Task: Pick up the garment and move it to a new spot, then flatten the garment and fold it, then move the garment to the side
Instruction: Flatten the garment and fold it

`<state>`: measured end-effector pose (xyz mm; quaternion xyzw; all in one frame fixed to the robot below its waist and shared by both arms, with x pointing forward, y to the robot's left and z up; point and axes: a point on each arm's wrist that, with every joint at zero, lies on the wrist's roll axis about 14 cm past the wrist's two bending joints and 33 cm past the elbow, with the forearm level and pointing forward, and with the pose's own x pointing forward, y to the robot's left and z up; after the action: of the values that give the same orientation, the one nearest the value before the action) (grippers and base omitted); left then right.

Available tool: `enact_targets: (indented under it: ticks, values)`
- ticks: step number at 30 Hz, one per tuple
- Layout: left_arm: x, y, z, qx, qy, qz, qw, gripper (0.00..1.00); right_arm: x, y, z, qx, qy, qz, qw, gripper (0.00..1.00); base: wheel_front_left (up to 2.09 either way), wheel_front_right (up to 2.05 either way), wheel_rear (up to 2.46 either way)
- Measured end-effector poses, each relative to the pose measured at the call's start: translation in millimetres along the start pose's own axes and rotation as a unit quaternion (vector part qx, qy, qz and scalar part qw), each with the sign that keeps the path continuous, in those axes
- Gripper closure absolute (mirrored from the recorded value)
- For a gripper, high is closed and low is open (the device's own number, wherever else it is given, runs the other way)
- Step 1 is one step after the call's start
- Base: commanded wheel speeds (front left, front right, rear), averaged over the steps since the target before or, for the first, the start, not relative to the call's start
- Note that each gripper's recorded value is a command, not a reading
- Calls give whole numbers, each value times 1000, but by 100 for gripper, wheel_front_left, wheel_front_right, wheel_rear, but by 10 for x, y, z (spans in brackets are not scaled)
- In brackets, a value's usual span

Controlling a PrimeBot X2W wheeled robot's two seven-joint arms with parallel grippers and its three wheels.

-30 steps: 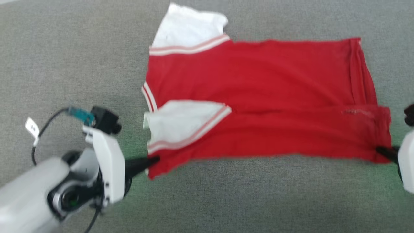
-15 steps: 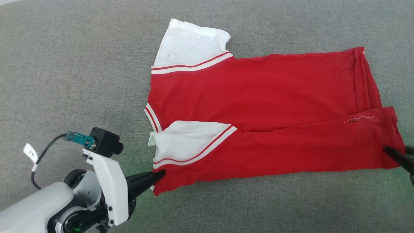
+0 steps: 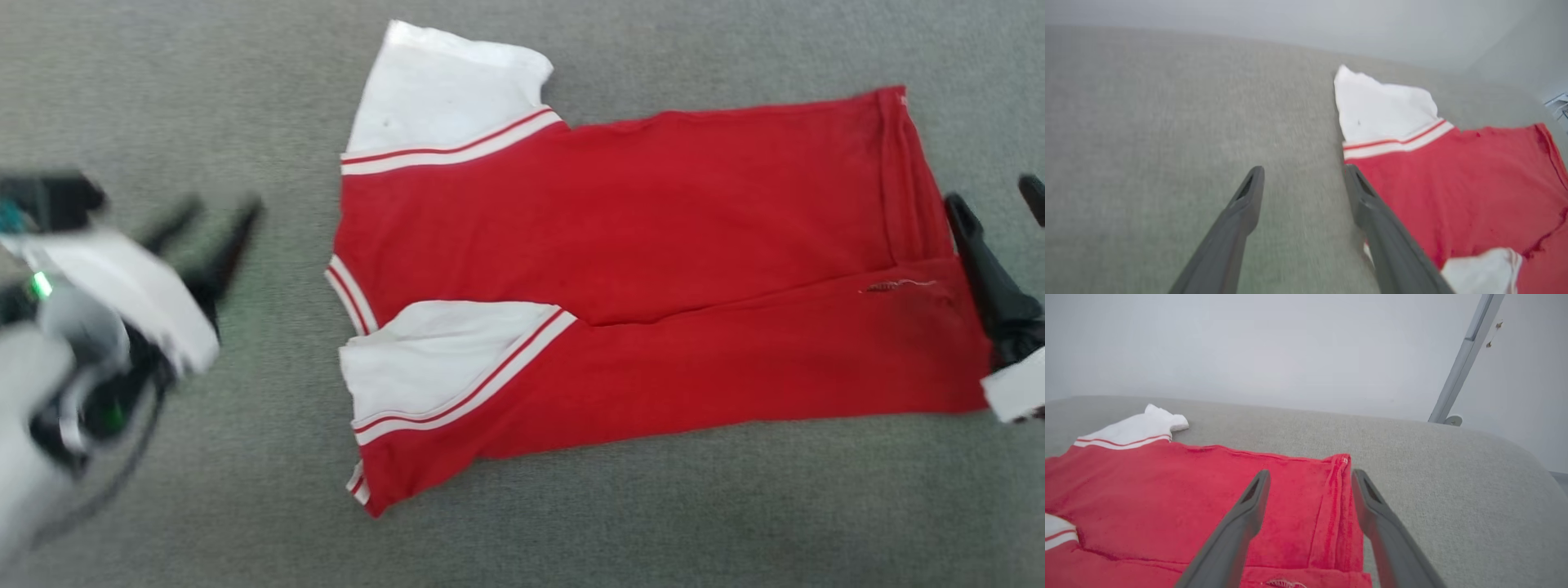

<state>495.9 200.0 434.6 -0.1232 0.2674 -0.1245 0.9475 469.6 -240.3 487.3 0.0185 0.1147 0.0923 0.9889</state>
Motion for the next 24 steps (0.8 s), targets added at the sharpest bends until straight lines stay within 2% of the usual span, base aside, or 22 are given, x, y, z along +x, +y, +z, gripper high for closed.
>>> enact_targets:
  ticks: [4,6,10,13,16,18,24]
  values:
    - [338,6,591,0,-90,13,996,0,8,53,87,9,-63,-9,998,0,0,0,0]
    - [495,-38,823,22,-119,11,993,0,-9,54,111,10,-85,-16,996,0,0,0,0]
    - [848,-188,1019,48,-117,-1,992,0,-61,14,165,15,-117,-31,993,0,0,0,0]
    - [1120,-277,1000,68,-72,-12,995,0,-117,-85,131,14,-118,-48,992,0,0,0,0]
    - [1361,-290,730,76,22,-13,997,0,-184,-174,25,14,-104,-65,992,0,0,0,0]
    - [1466,-299,502,84,92,-17,992,0,-226,-234,-42,18,-94,-76,992,0,0,0,0]
    - [1649,-345,149,57,230,-33,971,0,-296,-357,-215,22,-73,-99,992,0,0,0,0]
